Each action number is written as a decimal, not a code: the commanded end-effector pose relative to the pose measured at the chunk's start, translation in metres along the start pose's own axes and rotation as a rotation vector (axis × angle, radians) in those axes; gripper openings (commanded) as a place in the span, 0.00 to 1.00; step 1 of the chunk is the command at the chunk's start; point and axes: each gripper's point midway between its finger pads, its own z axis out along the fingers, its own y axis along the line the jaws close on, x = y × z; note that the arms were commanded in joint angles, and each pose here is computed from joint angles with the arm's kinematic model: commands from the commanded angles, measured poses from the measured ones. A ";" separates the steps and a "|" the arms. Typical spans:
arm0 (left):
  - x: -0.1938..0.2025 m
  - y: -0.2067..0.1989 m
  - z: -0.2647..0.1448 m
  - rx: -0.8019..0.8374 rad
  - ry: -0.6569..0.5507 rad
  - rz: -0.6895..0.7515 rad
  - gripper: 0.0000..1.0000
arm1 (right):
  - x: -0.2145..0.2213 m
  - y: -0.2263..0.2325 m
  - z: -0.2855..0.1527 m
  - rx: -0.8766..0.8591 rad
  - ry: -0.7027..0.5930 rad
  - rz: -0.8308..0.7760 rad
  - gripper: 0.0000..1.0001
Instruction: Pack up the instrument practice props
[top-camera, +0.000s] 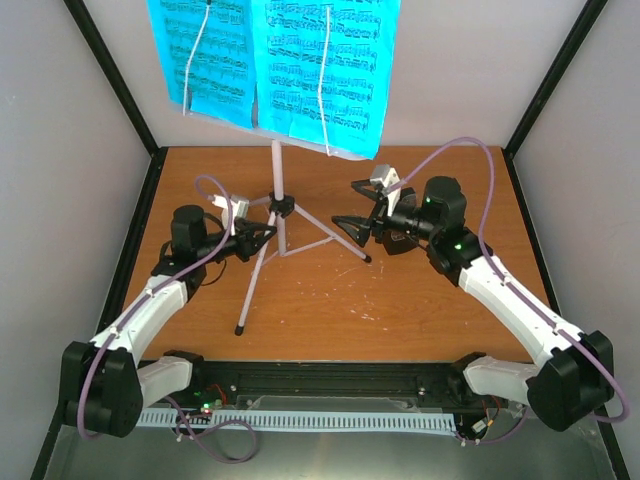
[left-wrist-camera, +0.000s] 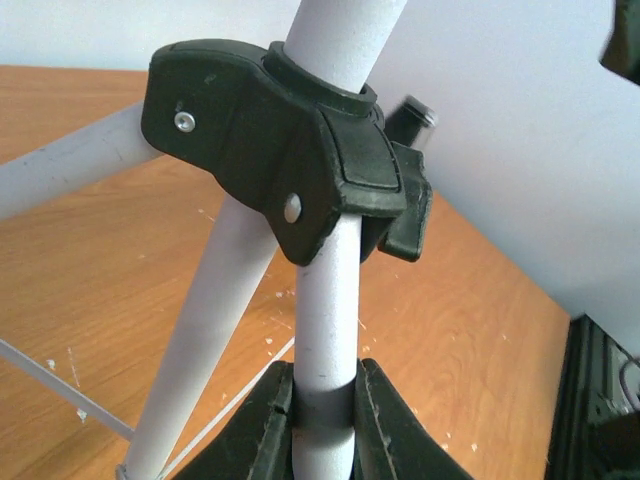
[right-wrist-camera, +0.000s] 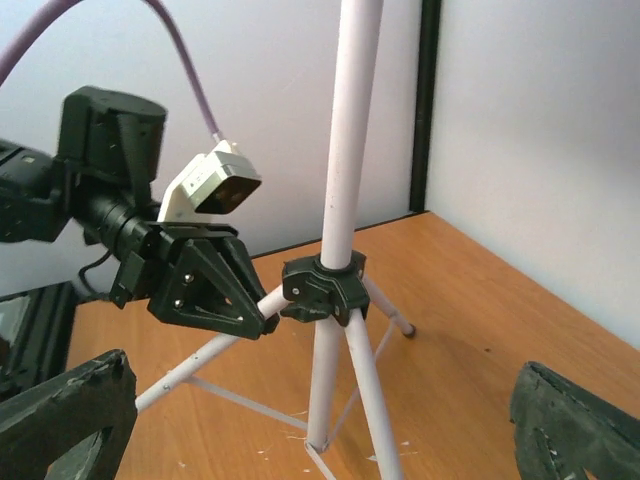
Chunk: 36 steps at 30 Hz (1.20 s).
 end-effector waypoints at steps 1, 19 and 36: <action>-0.042 0.008 -0.002 -0.083 -0.209 -0.030 0.00 | -0.016 -0.010 -0.016 0.123 -0.076 -0.023 1.00; -0.034 -0.010 0.098 -0.035 -0.202 -0.139 0.18 | 0.015 -0.026 -0.085 0.497 0.005 0.206 1.00; -0.062 -0.058 -0.007 -0.136 -0.207 -0.057 0.99 | 0.051 -0.035 -0.119 0.632 -0.019 0.496 1.00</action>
